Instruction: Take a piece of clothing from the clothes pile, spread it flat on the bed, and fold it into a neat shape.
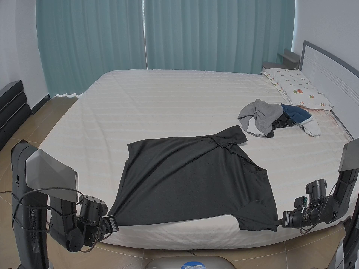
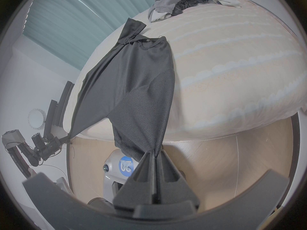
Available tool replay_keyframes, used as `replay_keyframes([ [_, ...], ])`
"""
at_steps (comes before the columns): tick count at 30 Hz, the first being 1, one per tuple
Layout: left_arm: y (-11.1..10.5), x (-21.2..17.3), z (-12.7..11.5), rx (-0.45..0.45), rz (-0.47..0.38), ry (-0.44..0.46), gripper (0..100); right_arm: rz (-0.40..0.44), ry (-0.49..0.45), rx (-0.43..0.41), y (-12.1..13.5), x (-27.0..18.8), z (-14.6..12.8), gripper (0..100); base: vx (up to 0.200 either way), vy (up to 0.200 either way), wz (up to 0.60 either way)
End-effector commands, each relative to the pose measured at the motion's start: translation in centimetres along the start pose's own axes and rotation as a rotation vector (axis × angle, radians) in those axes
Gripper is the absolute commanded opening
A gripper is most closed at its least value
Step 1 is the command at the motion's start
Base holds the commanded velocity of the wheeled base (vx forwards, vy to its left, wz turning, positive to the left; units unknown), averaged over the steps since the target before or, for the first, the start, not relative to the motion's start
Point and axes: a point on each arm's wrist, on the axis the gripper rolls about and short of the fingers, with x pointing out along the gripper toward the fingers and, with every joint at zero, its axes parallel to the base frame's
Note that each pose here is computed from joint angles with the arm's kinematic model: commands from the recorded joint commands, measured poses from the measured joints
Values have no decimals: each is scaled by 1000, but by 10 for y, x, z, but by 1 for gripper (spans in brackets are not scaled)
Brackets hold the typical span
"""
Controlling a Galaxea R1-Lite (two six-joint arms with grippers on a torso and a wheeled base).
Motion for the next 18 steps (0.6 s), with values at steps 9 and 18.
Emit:
replay_keyframes([
  [9,-4,8,2,-13,-13,-20,100,20,-56,-9,3,4,16,100,0,0,0],
  [18,-15,4,29,-93,-89,-152,100,168,-222,219,39,-4,64,100,0,0,0],
])
